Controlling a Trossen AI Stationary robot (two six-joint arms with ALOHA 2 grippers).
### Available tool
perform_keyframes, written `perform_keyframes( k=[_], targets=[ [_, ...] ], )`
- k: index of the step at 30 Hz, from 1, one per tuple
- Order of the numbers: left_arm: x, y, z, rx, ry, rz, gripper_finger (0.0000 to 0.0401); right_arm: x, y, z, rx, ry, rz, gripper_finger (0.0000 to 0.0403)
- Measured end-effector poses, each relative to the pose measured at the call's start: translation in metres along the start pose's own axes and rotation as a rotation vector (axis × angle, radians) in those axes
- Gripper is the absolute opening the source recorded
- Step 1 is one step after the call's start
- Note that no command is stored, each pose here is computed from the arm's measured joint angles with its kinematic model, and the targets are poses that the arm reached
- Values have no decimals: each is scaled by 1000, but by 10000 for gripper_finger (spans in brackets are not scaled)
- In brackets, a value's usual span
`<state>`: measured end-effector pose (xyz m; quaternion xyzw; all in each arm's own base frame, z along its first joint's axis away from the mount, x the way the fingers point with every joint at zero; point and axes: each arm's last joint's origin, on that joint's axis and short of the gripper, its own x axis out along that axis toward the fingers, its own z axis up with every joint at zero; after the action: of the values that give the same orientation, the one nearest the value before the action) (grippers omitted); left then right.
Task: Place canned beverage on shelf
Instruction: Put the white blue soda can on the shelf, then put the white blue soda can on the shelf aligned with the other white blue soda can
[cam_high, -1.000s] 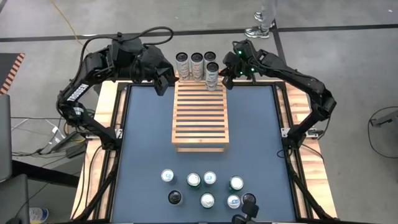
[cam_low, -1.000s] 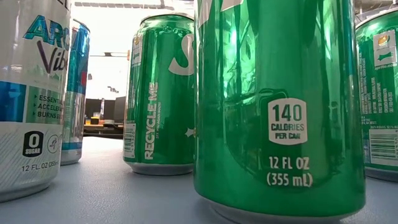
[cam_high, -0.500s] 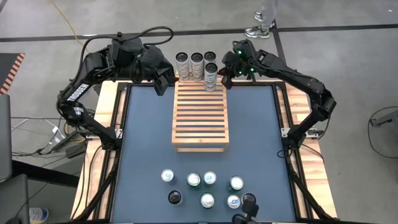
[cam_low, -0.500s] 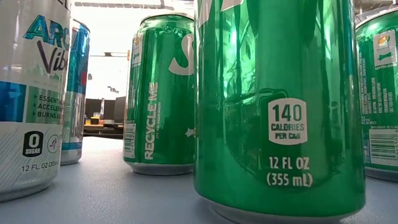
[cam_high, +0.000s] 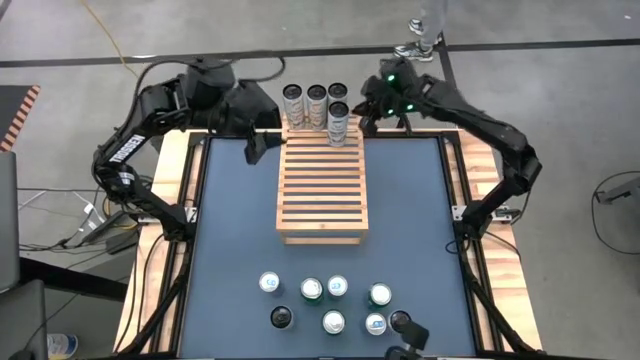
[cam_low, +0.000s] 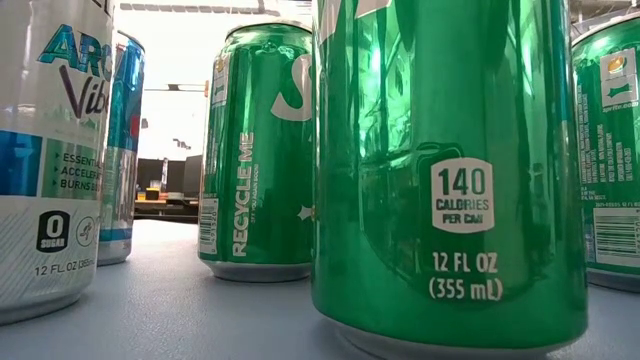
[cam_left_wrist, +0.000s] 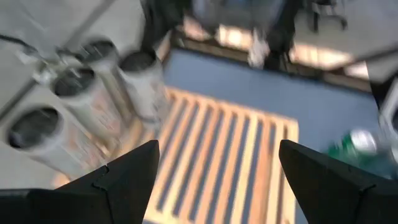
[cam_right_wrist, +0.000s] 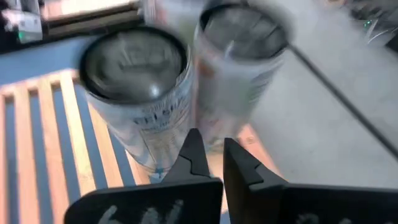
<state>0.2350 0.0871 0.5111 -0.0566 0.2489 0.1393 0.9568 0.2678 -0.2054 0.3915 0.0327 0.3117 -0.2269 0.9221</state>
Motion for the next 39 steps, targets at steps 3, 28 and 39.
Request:
perform_keyframes(
  k=[3, 28, 39],
  targets=[
    [6, -3, -11, -5, 101, -58, 319, -35, 0, 17, -34, -58, -35, 14],
    [-3, -117, -48, -107, 382, -285, 319, -118, 5, 23, -98, 54, -91, 221],
    [6, -184, -76, -186, 374, -247, 319, -118, 12, 23, -99, 61, -66, 221]
  ],
)
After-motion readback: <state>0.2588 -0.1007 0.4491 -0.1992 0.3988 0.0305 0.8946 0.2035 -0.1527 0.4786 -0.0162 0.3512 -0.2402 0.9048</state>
